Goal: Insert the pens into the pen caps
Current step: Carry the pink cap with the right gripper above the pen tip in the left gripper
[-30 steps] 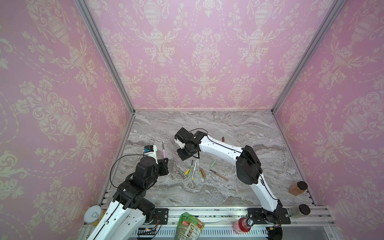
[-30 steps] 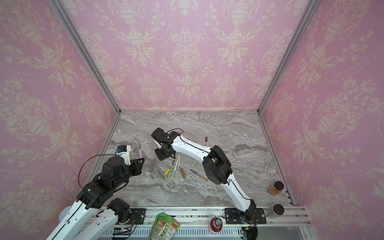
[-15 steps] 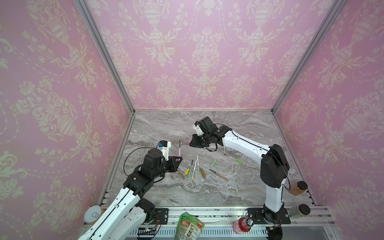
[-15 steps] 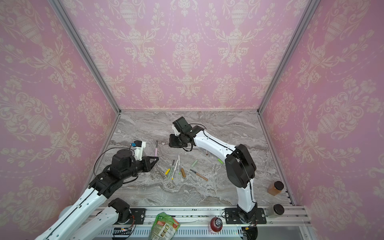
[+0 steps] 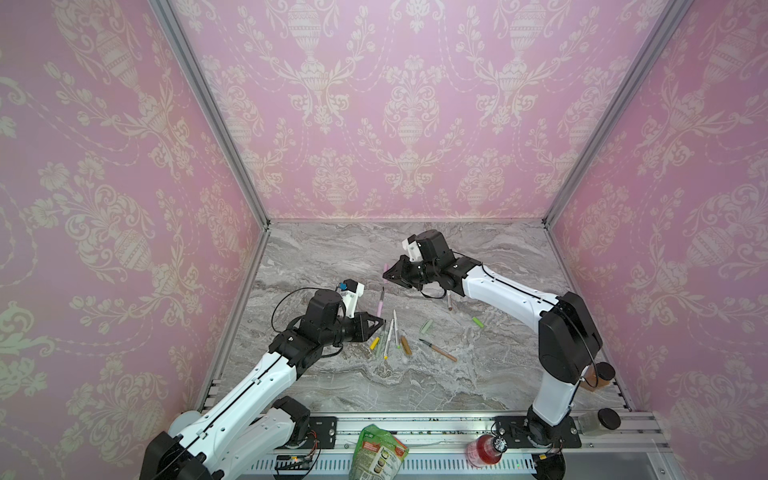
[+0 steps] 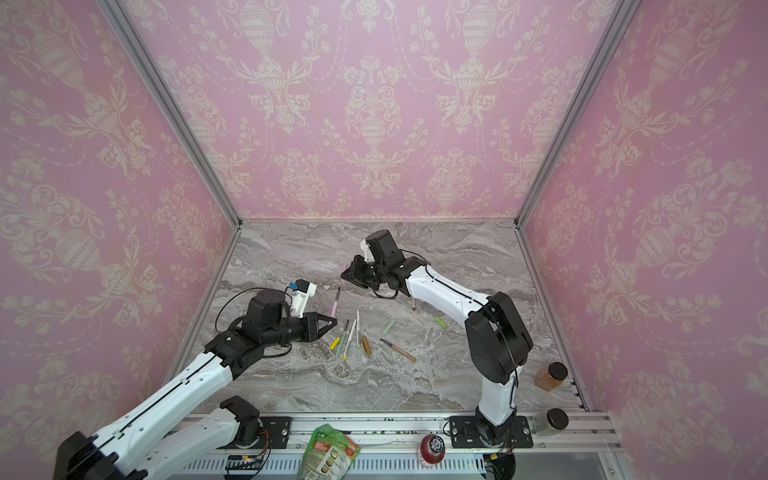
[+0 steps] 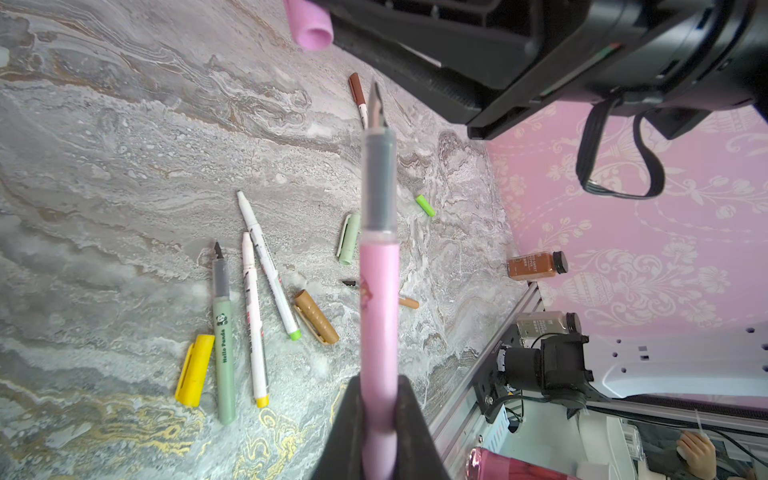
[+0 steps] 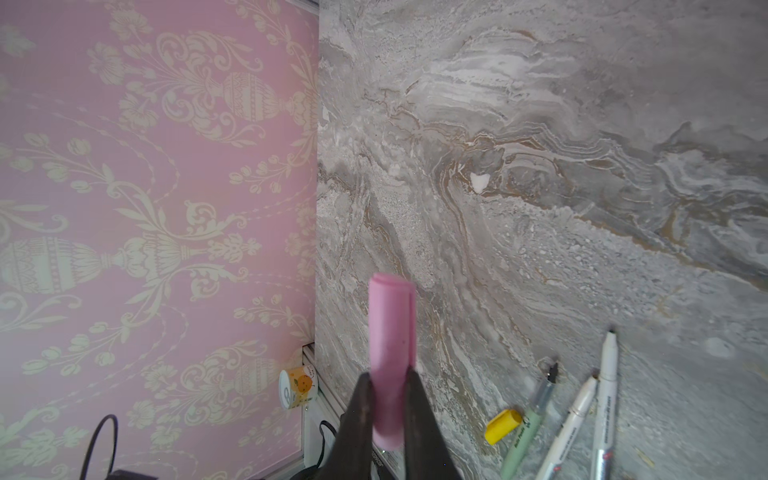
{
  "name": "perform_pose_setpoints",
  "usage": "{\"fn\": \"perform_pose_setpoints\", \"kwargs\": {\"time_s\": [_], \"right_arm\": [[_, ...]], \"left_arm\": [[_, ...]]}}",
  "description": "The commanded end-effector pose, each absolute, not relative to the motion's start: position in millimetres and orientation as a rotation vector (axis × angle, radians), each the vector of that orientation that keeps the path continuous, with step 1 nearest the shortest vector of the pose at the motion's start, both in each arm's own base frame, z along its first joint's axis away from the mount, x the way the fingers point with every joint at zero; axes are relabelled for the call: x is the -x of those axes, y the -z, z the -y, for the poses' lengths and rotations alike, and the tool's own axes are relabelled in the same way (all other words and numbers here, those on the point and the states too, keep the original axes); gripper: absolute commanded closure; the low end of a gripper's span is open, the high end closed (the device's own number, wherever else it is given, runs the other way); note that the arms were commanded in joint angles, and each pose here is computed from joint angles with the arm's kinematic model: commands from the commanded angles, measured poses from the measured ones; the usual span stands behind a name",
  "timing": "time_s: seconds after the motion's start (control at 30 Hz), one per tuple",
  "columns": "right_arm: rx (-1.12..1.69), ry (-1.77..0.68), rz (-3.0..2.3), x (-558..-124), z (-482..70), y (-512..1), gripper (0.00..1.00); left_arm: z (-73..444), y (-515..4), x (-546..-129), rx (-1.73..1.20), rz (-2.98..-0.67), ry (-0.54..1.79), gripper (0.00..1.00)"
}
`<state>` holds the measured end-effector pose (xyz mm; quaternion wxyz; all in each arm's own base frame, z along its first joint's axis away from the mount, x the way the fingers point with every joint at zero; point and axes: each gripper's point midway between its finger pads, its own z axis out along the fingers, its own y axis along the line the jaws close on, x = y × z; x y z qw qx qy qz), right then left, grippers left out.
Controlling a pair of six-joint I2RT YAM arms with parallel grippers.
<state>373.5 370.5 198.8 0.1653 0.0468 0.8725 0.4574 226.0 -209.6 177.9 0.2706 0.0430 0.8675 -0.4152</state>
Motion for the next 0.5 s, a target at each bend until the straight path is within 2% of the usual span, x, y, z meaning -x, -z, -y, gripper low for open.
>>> {"fn": "perform_pose_setpoints", "kwargs": {"time_s": [0.0, 0.47], "right_arm": [[-0.140, -1.408, -2.419, -375.0, -374.2, -222.5, 0.91], [-0.118, -1.392, -2.419, -368.7, -368.1, -228.1, 0.91]], "left_arm": [[214.9, -177.1, -225.4, -0.171, -2.317, 1.121, 1.00], [203.7, -170.9, -232.2, -0.115, -2.305, 1.036, 1.00]]}}
